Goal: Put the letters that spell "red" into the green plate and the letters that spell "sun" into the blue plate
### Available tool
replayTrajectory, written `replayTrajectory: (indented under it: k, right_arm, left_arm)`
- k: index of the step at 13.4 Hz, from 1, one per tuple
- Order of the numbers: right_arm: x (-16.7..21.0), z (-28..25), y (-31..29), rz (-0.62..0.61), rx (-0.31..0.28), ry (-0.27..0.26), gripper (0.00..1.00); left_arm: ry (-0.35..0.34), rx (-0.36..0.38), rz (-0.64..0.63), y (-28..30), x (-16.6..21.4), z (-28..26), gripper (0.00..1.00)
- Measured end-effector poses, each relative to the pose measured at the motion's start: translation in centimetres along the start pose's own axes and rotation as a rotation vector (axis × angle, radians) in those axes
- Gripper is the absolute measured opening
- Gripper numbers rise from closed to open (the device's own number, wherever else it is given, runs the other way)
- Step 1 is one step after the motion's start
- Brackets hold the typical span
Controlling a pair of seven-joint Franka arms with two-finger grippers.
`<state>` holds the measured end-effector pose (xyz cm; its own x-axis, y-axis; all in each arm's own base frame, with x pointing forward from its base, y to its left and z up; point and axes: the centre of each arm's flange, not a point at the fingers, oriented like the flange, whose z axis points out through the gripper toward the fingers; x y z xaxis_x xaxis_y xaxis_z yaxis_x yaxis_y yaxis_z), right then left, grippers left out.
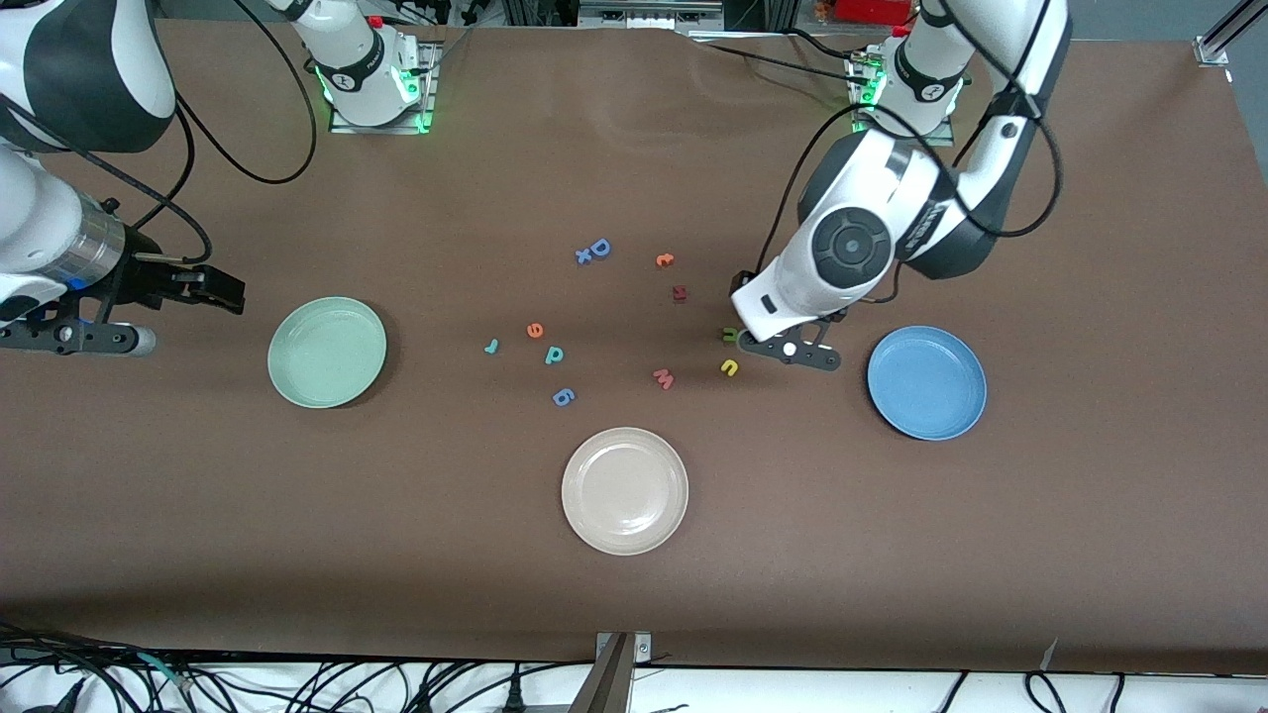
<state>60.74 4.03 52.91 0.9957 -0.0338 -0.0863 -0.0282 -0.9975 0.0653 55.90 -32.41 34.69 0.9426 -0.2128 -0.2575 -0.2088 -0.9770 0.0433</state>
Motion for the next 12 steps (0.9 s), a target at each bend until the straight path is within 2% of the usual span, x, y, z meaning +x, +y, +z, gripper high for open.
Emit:
replayTrajectory:
  k: [2, 5, 8, 10, 12]
  right_arm:
    - [0.0, 0.1, -0.1, 0.001, 0.008, -0.004, 1.0]
    - [-0.1, 0.1, -0.6, 0.006, 0.067, -0.013, 1.0]
    - [-0.1, 0.3, -0.7, 0.008, 0.072, -0.022, 1.0]
    - [-0.1, 1.0, -1.0, 0.014, 0.073, -0.036, 1.0]
    - [-0.1, 1.9, -2.5, 0.063, 0.072, -0.056, 1.0]
  left_arm:
    - [-0.001, 0.001, -0.008, 0.8, 0.8, 2.3, 1.0]
    - [0.003, 0.004, -0.054, 2.4, 1.9, 6.0, 1.0]
    - [0.028, 0.0, -0.07, 3.5, 2.2, 9.0, 0.94]
    - [0.072, -0.011, -0.075, 3.4, 1.8, 11.8, 0.94]
    - [0.075, -0.009, -0.078, 2.9, 1.2, 14.2, 0.94]
